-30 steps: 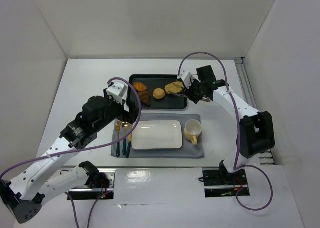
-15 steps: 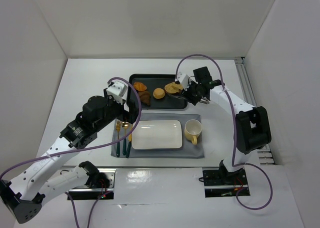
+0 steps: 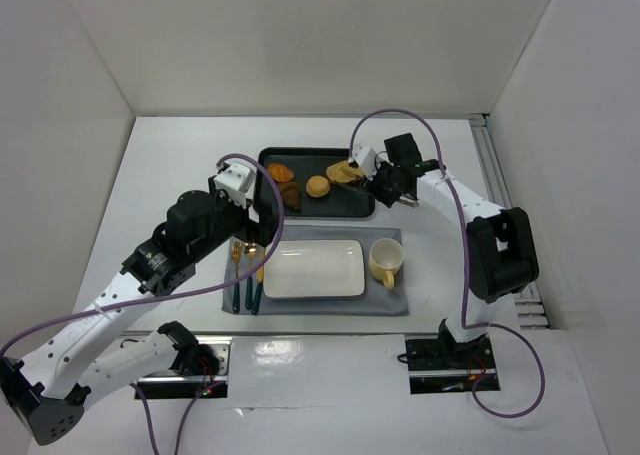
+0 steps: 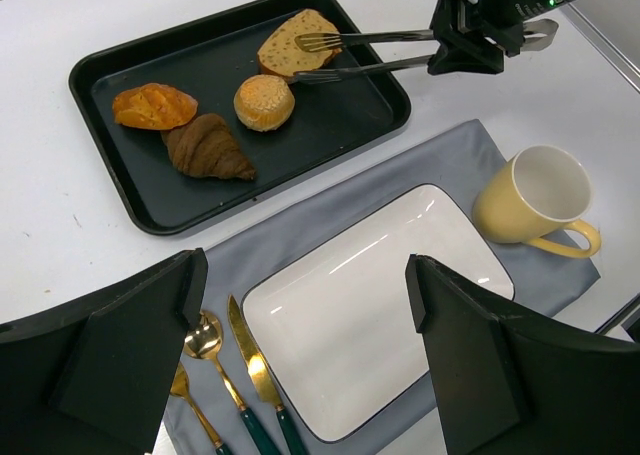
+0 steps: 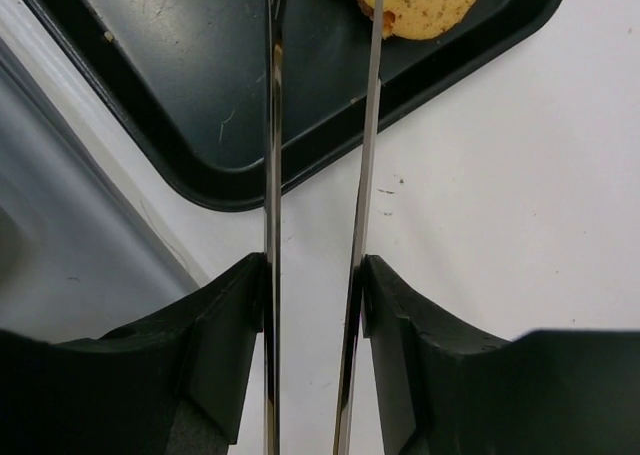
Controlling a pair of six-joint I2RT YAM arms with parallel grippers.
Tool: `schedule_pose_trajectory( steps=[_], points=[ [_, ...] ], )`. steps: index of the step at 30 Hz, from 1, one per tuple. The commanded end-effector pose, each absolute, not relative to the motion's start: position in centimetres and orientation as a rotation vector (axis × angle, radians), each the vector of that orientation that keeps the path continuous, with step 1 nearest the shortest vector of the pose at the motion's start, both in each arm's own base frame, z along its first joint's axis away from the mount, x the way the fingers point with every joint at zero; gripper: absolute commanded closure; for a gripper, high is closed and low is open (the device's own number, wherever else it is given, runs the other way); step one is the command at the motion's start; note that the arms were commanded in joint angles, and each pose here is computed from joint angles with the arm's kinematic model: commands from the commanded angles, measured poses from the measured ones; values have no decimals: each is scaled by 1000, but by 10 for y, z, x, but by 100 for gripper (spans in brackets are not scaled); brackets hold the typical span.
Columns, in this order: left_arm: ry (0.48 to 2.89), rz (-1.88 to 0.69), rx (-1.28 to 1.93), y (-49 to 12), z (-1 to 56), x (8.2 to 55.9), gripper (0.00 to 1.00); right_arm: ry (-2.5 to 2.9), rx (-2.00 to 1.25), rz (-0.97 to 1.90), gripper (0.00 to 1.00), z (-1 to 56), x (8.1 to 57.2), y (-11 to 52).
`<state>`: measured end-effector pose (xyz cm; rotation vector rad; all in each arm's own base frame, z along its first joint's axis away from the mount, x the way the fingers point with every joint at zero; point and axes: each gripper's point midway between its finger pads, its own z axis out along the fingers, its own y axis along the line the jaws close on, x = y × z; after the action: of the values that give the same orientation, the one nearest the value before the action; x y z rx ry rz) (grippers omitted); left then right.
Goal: Place the bread
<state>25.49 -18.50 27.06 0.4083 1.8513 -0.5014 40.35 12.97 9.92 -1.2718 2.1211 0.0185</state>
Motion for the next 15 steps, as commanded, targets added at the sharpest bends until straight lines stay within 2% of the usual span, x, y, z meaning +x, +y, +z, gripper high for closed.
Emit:
schedule_pose_trajectory(
  steps=[1, 2, 10, 15],
  points=[
    [1818, -503, 405, -186, 277, 258, 0, 2033, -1271, -30, 51, 114, 419, 140],
    [1818, -503, 405, -186, 277, 258, 0, 2033, -1271, -30, 55, 114, 417, 139],
    [1818, -503, 405, -186, 277, 258, 0, 2031, -1266, -73, 67, 116, 421, 134],
    [1818, -503, 405, -186, 277, 258, 0, 2044, -1268, -82, 72, 114, 419, 132]
  ],
)
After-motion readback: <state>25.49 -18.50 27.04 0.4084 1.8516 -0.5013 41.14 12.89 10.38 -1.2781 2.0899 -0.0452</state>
